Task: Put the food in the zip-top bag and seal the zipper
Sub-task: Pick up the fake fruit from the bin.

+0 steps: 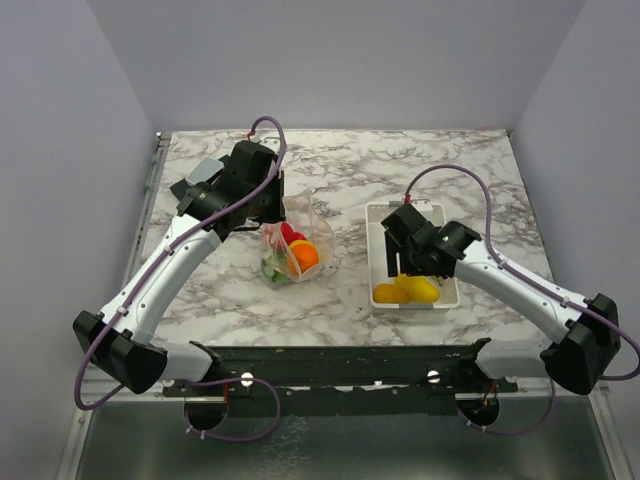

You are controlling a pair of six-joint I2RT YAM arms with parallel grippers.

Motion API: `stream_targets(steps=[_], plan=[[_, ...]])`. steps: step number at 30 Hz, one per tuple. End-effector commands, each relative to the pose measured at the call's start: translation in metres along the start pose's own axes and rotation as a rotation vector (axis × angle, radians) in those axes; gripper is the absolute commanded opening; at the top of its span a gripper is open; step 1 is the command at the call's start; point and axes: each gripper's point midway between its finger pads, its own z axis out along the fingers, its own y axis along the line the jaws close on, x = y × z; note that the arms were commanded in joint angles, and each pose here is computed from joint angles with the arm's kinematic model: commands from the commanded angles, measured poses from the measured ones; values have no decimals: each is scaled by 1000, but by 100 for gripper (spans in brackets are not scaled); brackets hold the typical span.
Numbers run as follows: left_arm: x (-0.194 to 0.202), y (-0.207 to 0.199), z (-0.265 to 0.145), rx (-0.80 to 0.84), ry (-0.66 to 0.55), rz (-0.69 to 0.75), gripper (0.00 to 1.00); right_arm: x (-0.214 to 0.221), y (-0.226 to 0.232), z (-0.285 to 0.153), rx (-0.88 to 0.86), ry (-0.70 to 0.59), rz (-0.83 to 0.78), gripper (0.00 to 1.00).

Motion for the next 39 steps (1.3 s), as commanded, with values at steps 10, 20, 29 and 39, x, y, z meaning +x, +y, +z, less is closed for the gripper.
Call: stream_targets(steps=[10,20,29,39], plan=[[-2,-2,-1,14,-10,7,0,16,-9,46,-6,117,41,92],[-3,-1,0,5,-9,10,0,24,-18,69,6,164,69,95],[-4,-1,0,3,-10,12,0,43,-21,81,9,230,52,95],[-5,-1,-2,6,-16,6,0,51,-25,87,33,253,44,93]])
